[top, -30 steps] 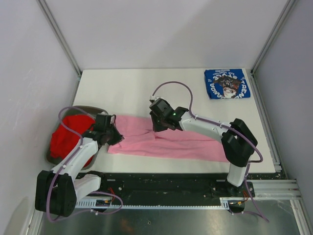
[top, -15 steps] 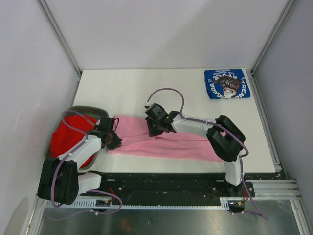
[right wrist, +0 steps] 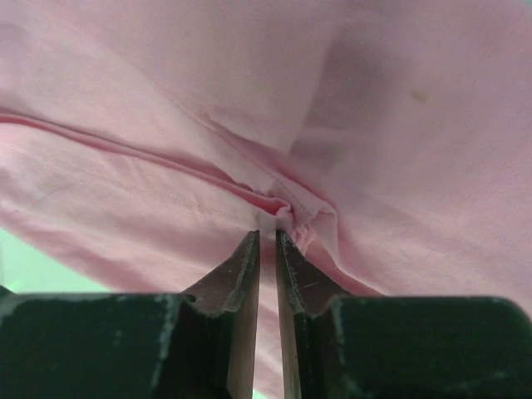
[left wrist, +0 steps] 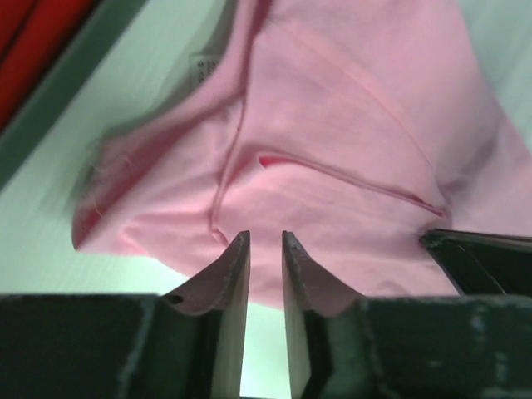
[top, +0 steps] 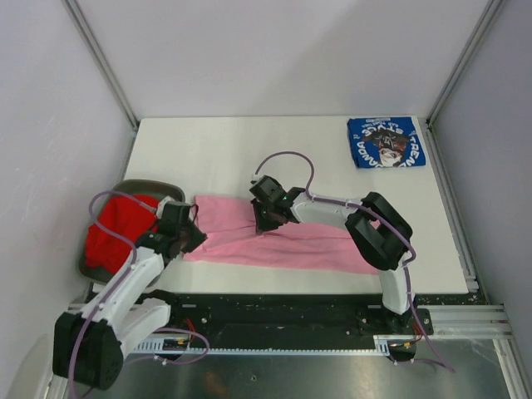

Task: Fold and stack the t-shirts
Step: Fold the other side of the tshirt into a rectangle, then rotate the tshirt 75 degrees

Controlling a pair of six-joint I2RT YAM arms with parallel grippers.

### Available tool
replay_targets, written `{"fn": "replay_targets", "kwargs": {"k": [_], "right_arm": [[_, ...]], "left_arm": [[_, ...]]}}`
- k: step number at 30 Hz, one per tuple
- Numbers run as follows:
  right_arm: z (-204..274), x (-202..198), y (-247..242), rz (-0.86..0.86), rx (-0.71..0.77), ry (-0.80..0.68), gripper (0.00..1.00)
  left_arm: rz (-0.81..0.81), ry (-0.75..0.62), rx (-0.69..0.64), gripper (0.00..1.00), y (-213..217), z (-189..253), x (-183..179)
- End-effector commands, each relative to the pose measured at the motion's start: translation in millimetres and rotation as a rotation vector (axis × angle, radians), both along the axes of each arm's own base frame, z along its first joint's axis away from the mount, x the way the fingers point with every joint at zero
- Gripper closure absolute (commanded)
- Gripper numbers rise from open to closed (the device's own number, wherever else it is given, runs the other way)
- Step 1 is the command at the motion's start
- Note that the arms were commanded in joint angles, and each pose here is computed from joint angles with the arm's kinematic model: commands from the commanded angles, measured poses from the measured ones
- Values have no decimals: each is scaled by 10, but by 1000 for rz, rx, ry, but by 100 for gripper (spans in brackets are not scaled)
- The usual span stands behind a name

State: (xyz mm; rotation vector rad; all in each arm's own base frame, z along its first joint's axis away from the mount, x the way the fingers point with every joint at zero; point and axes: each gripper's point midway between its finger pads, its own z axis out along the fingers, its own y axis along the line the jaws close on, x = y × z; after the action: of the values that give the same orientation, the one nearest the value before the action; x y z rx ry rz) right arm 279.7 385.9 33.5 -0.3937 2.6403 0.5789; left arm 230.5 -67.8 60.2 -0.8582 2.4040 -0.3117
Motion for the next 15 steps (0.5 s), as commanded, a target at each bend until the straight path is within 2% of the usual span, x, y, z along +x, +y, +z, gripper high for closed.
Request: {"fn": "replay_targets", "kwargs": {"k": [1, 5, 7, 15], "right_arm": [[518, 10, 73, -7, 93, -53, 82], [882, -24, 35, -2, 137, -94, 82], [1031, -43, -16, -3, 144, -115, 82], [1424, -131, -282, -10, 153, -175, 83]], "left_arm": [[85, -13, 6, 68, 4, 22, -212], [186, -23, -46, 52, -66, -28, -319], [230, -15, -72, 48, -98, -69, -346], [382, 21, -127, 40, -104, -198, -361]]}}
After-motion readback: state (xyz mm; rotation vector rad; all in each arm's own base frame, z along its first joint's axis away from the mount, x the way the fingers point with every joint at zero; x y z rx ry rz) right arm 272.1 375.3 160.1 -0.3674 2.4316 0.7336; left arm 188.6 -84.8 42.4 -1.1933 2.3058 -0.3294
